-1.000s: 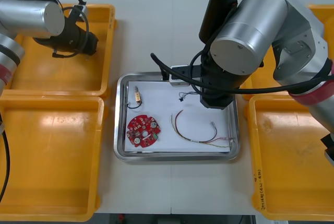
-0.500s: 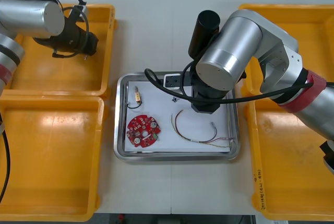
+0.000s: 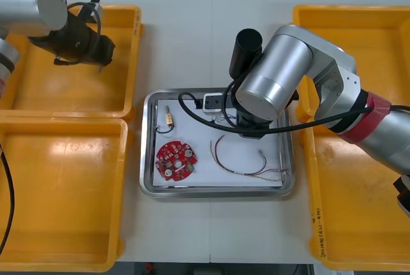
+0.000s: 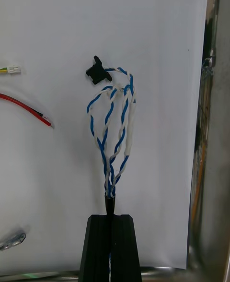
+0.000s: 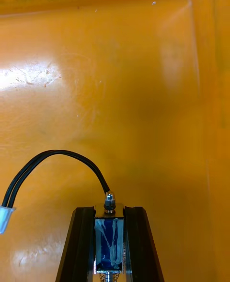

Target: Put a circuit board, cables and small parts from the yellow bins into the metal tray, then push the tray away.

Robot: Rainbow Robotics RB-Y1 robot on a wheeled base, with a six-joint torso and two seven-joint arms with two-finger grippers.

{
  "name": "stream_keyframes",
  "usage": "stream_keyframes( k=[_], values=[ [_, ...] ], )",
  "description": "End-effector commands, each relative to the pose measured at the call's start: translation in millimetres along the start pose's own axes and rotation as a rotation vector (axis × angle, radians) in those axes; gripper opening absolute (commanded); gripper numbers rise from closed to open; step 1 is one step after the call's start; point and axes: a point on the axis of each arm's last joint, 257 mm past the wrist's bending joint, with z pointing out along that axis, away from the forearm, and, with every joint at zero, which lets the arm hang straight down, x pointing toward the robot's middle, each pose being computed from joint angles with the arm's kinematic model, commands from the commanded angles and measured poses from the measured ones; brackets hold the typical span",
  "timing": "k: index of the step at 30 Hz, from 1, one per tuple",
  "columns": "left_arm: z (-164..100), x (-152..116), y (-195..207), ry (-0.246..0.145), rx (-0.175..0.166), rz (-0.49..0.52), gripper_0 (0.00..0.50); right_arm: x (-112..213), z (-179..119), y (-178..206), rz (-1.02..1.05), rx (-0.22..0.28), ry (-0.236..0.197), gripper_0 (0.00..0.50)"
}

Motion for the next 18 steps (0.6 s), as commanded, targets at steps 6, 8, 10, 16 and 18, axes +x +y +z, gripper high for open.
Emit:
stream_keyframes(
  k=[6,8,10,16,18],
  values=[
    [-67,-33,22,-0.030,-0.038,0.113,0.000,-16,1,-19,-0.015,0.043,-0.026,0.000],
    [-75,-31,22,-0.018,-0.042,0.116,0.001,-13,4,-20,-0.015,0.040,-0.020,0.000],
    [-77,-30,23,-0.011,-0.045,0.117,0.001,-12,5,-19,-0.017,0.039,-0.017,0.000],
    [-97,-24,18,0.022,-0.050,0.109,0.001,-10,6,-18,-0.023,0.036,-0.011,0.000],
    [-102,-23,17,0.030,-0.054,0.105,0.001,-11,6,-18,-0.025,0.035,-0.013,0.070]
  ],
)
